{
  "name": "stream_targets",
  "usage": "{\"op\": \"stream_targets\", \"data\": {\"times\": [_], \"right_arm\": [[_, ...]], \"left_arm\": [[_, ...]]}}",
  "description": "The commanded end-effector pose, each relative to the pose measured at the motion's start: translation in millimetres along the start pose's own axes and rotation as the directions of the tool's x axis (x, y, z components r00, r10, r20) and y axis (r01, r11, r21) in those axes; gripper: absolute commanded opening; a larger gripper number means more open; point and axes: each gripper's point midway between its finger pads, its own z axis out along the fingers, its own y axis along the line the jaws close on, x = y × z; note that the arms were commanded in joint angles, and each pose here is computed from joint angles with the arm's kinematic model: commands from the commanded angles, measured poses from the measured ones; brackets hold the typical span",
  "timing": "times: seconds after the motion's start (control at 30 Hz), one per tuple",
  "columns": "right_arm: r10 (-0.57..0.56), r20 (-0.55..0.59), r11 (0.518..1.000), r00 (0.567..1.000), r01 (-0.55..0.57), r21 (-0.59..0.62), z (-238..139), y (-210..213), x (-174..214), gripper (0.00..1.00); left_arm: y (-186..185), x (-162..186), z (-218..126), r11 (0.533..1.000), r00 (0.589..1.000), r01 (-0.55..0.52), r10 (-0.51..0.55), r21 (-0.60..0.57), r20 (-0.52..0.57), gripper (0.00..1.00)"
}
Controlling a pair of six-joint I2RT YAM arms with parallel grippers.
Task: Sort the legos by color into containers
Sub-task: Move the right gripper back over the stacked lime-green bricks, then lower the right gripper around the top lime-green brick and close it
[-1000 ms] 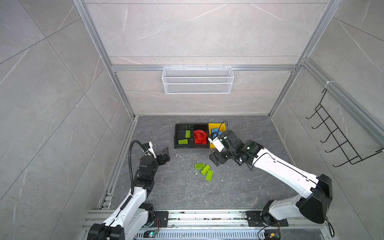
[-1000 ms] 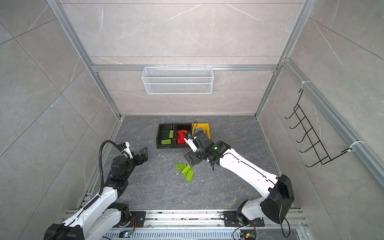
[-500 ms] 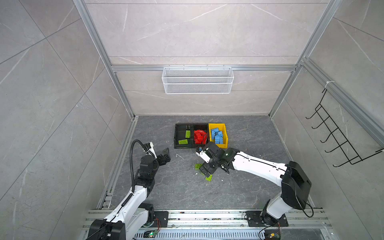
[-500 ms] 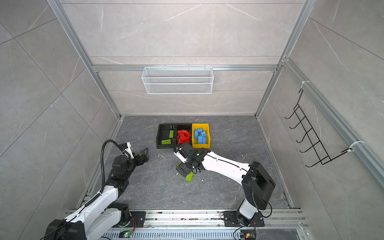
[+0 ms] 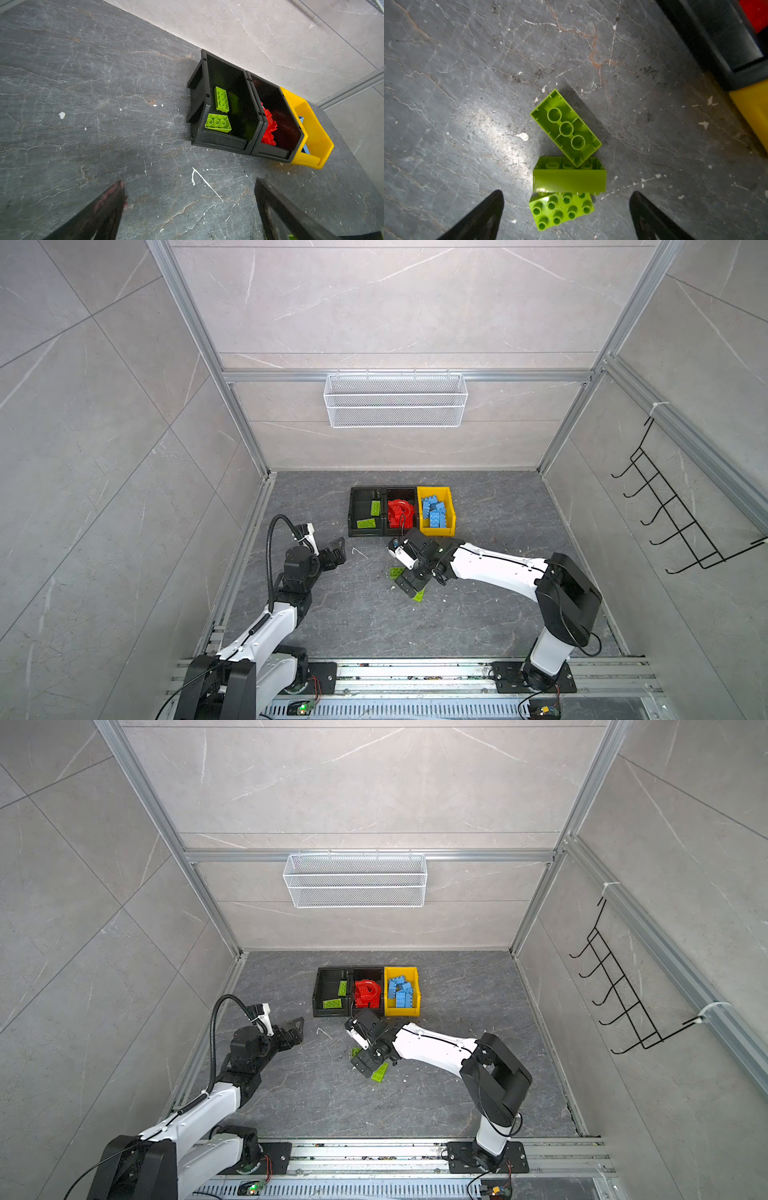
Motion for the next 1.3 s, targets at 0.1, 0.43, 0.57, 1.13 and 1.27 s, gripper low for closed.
{"op": "stream_targets", "data": {"times": [0.1,0.43,0.57,1.13,1.27], "right_arm": [[-0.019,-0.028,1.0,0.999,0.02,0.013,14,-2,1,0.97],[-0.015,-0.044,1.0,0.999,0.016,0.02,23,-11,3,0.97],[-0.014,-0.048,1.0,0.999,0.015,0.019,28,-12,3,0.97],[0.019,-0.035,1.0,0.999,-0.019,-0.01,36,-7,-1,0.8],[0.025,-0.037,1.0,0.999,-0.025,-0.013,36,-7,0,0.74]], "left_arm": [[-18,-21,6,0.997,0.999,-0.013,0.01,0.071,0.041,0.99],[-17,-22,6,0.998,0.999,-0.016,0.013,0.066,0.043,0.99],[-18,-22,5,0.998,0.999,-0.018,0.015,0.067,0.043,0.99],[-17,-24,4,0.998,0.999,-0.023,0.02,0.059,0.051,0.99],[-15,-24,3,0.999,0.998,-0.02,0.017,0.049,0.053,0.99]]}}
